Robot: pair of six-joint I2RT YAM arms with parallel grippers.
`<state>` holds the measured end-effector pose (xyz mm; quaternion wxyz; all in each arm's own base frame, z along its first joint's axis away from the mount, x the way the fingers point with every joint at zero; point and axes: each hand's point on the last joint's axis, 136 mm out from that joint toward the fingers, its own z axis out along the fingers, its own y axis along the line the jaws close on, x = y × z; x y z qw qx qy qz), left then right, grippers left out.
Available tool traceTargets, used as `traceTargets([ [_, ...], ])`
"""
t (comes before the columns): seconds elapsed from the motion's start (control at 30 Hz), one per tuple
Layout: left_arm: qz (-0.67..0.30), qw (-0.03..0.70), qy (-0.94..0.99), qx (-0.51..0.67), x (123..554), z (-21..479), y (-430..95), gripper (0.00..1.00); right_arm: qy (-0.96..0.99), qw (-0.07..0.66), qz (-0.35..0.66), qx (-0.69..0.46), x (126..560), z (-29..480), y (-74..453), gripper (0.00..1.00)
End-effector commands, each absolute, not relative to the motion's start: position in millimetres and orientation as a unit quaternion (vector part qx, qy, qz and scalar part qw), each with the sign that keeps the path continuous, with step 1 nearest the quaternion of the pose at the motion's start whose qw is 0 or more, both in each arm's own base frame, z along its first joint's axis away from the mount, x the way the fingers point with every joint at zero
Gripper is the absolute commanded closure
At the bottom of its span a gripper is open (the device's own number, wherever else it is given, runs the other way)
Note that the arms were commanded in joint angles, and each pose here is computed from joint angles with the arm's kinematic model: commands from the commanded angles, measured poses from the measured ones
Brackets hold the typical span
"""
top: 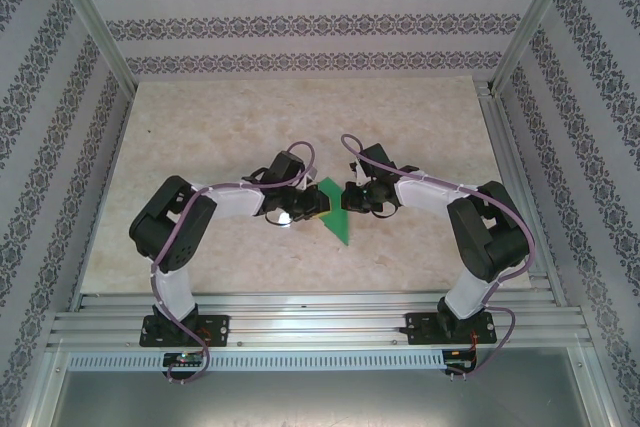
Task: Fold a paper plane with a square sheet of paper (fold left side to right side)
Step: Fold the wing for the fifth time at the center of the table.
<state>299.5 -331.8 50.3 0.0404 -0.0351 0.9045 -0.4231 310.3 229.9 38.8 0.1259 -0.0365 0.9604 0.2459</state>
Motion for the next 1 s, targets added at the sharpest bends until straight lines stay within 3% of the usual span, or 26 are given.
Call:
traceTargets([
  [0.0, -0.429, 0.035, 0.902, -0.032, 294.8, 41.9, -337.8, 0.85, 0.956, 0.138, 0.253, -0.047, 314.4, 50.0, 236.5, 0.89],
  [0.3, -0.398, 0.027, 0.916, -0.039, 292.2, 14.4, -329.9, 0.90, 0.942, 0.132, 0.306, -0.044, 308.1, 63.5, 250.1, 0.74],
  [0.53, -0.378, 0.027, 0.924, -0.042, 292.0, 3.0, -324.3, 0.90, 0.955, 0.125, 0.264, -0.047, 302.1, 58.4, 235.9, 0.67],
  [0.73, -0.370, 0.027, 0.928, -0.043, 291.8, -1.0, -321.8, 0.91, 0.960, 0.112, 0.250, -0.052, 292.4, 46.6, 237.3, 0.67],
  [0.97, -0.367, 0.028, 0.929, -0.041, 292.1, -0.8, -321.1, 0.92, 0.969, 0.111, 0.210, -0.065, 285.8, 37.8, 234.1, 0.78],
])
